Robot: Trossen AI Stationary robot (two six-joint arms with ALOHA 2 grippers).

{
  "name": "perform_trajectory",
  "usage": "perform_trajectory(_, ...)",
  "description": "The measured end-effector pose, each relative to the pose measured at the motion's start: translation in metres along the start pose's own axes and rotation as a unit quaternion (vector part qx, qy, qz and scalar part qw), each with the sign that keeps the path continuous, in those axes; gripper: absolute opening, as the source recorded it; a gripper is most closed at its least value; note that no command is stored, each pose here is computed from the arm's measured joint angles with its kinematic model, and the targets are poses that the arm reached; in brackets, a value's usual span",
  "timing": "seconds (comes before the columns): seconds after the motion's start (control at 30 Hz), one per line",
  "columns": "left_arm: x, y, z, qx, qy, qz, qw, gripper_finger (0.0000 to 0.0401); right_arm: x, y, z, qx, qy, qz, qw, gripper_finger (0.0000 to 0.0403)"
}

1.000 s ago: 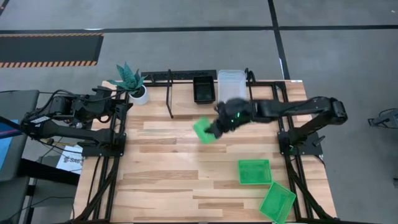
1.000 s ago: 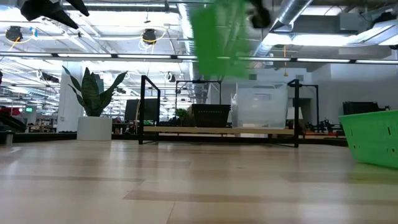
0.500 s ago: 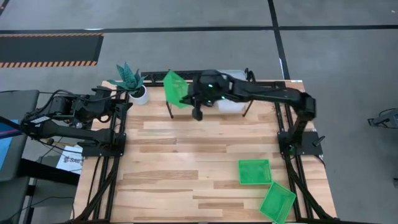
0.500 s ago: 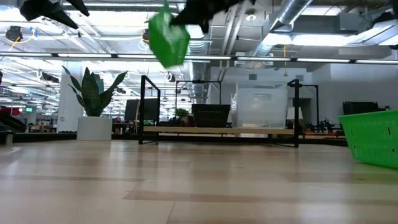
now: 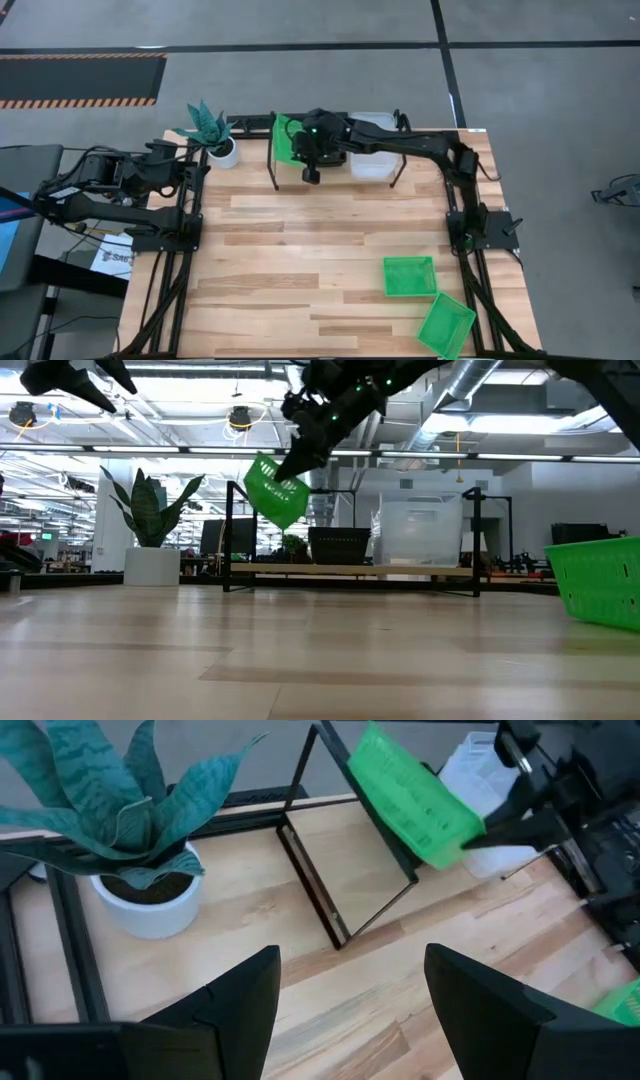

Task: Stack baskets on shelf by color
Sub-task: Put the top green bin on the shelf

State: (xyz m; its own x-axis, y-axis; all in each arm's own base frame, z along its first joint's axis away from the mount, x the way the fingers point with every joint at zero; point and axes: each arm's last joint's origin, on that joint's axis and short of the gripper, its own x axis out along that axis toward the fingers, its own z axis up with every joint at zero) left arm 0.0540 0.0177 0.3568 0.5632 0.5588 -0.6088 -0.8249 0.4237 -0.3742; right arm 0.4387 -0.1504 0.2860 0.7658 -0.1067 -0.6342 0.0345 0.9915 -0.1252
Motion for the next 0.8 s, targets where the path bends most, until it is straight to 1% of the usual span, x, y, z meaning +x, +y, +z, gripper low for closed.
perform_trajectory(0.03,0.000,0.000,0.000,0.000,0.000,0.000,1.000,0.0236,0.002,0.000,0.001,-0.004,-0.005,-0.001,1.000,0.0008)
perform_trajectory(0.1,0.000,0.000,0.000,0.000,-0.004,0.002,1.000,0.0236,0.004,-0.001,-0.005,0.000,0.013,0.002,1.000,0.0008)
perform_trajectory(0.17,0.000,0.000,0.000,-0.003,-0.007,0.004,1.000,0.0236,0.008,-0.004,-0.006,0.000,0.010,-0.003,1.000,0.0008)
perform_trajectory(0.23,0.000,0.000,0.001,-0.004,-0.009,0.006,1.000,0.0236,0.008,-0.006,-0.009,0.003,0.020,-0.003,1.000,0.0008)
perform_trajectory(0.3,0.000,0.000,0.001,-0.004,-0.010,0.006,1.000,0.0236,0.016,-0.008,-0.012,0.002,0.021,-0.009,1.000,0.0008)
perform_trajectory(0.37,0.000,0.000,0.001,-0.004,-0.011,0.007,1.000,0.0236,0.022,-0.007,-0.020,0.004,0.050,-0.012,0.999,0.0009)
perform_trajectory(0.43,0.000,0.000,0.001,-0.005,-0.011,0.007,1.000,0.0236,0.029,-0.008,-0.022,-0.001,0.051,-0.022,0.998,0.0012)
perform_trajectory(0.53,0.000,0.000,0.001,-0.005,-0.011,0.007,1.000,0.0236,0.034,-0.007,-0.028,0.000,0.070,-0.017,0.997,0.0017)
perform_trajectory(0.6,0.000,0.000,0.001,-0.005,-0.011,0.007,1.000,0.0236,0.034,-0.007,-0.027,-0.003,0.065,-0.020,0.998,0.0020)
perform_trajectory(0.8,0.000,0.000,0.001,-0.006,-0.011,0.006,1.000,0.0236,0.033,-0.010,-0.023,-0.006,0.053,-0.062,0.997,0.0036)
